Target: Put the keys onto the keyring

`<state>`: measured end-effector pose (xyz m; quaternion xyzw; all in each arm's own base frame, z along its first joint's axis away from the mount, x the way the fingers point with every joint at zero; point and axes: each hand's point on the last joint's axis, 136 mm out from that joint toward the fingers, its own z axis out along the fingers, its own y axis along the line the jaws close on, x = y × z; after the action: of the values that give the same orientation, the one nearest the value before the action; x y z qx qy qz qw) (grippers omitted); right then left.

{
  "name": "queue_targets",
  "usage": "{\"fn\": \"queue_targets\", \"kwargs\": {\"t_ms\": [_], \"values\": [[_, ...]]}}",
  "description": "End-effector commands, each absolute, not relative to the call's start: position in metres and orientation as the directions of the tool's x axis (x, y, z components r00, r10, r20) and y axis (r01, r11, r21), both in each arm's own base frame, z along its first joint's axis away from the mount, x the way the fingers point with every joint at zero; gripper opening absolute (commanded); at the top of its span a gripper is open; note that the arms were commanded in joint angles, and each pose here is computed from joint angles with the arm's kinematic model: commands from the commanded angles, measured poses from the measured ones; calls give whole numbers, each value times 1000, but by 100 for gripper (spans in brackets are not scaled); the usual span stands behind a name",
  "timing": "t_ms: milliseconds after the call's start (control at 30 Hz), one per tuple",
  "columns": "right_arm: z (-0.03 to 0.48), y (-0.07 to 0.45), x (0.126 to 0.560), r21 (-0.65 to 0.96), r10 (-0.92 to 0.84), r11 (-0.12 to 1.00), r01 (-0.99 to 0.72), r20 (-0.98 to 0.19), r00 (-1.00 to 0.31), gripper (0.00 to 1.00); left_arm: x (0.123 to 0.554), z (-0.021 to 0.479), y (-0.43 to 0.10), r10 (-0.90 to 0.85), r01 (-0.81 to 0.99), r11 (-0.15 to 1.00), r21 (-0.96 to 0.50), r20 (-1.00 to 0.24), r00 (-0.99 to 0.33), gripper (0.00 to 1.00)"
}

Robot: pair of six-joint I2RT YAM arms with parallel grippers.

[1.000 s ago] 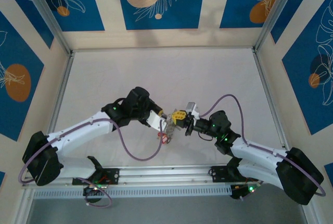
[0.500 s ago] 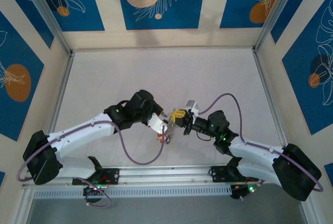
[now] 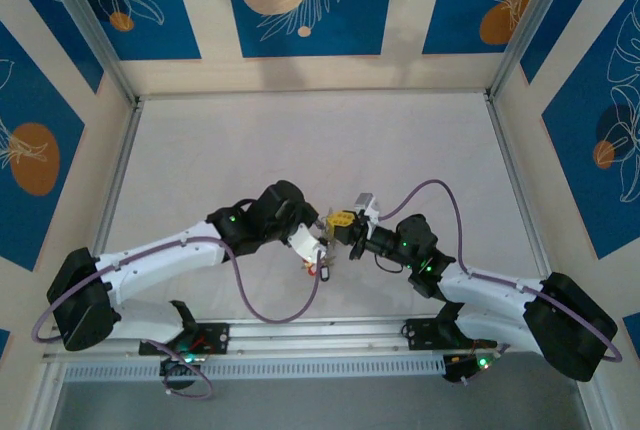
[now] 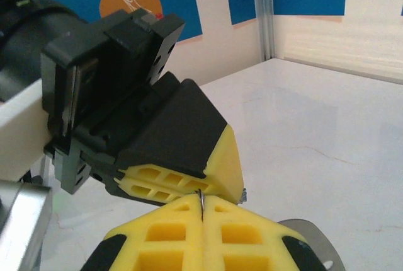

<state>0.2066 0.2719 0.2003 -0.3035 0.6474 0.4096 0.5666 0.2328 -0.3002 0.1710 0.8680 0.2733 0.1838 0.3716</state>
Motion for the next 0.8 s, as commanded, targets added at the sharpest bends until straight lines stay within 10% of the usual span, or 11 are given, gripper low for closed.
{"fn": "queue_targets", "kwargs": {"t_ms": [0,500,767], "values": [[235,257,220,182,190,549,-816,-978,-91,0,221,137,-285,592,364,-640,677,132,795,0],[208,266,210,110,41,502,-858,-994,-104,0,217,166,-298,555,302,-616,727,129,822,0],[193,262,170,-125,-233,290,-949,-971,57,24,211,209,-290,564,328,-542,774,45,825,0]]}}
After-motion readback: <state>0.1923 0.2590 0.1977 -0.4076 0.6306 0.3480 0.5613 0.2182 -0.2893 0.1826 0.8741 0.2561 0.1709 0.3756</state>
